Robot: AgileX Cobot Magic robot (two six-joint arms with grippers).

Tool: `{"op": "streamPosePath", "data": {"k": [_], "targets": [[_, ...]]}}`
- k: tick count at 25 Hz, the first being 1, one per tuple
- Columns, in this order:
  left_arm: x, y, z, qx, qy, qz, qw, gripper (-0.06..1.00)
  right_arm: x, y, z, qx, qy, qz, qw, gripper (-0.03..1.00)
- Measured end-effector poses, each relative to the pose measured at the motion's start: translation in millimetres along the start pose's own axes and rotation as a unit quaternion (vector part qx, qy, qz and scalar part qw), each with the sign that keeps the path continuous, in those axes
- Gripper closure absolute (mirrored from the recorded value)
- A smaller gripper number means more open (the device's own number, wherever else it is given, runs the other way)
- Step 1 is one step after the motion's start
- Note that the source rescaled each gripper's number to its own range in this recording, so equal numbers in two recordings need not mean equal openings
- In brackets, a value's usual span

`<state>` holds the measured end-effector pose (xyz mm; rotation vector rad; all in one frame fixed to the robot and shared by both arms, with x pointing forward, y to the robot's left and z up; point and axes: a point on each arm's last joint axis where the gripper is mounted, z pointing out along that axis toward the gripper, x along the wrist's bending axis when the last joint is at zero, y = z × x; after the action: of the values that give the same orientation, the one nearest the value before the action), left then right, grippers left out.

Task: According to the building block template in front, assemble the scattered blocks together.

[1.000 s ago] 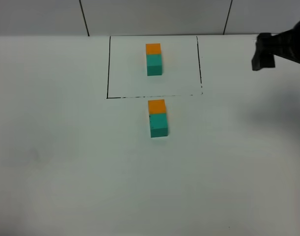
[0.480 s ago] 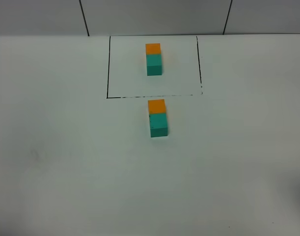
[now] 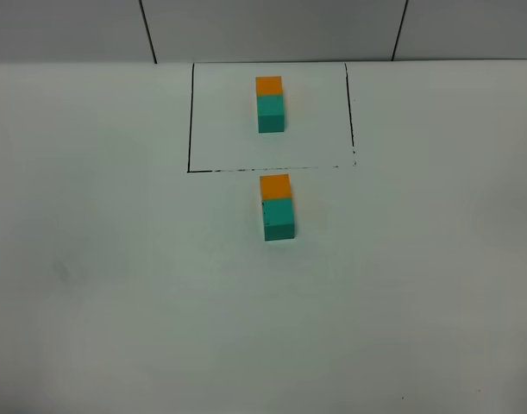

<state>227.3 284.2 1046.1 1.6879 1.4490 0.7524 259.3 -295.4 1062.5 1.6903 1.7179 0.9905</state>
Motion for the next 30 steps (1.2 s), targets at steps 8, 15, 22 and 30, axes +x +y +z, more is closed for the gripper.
{"op": "streamPosePath", "data": {"k": [8,15,22,30], "targets": [[0.0,0.0,0.0,0.0,0.0,0.0,1.0,0.11,-0.5,-23.1,-11.1,-0.066,0.027,-0.016,0.997,-0.01],[0.0,0.1,0.2,0.001,0.0,0.0,1.0,0.11,0.4,-25.1,-13.6,-0.075,0.035,-0.019,0.996,0.2],[0.0,0.1,0.2,0.001,0.0,0.001,1.0,0.11,0.6,-25.2,-13.1,-0.077,0.016,-0.008,0.997,0.26],[0.0,0.1,0.2,0.001,0.0,0.002,1.0,0.11,1.6,-25.1,-13.0,-0.08,0.004,0.005,0.997,0.26]]}}
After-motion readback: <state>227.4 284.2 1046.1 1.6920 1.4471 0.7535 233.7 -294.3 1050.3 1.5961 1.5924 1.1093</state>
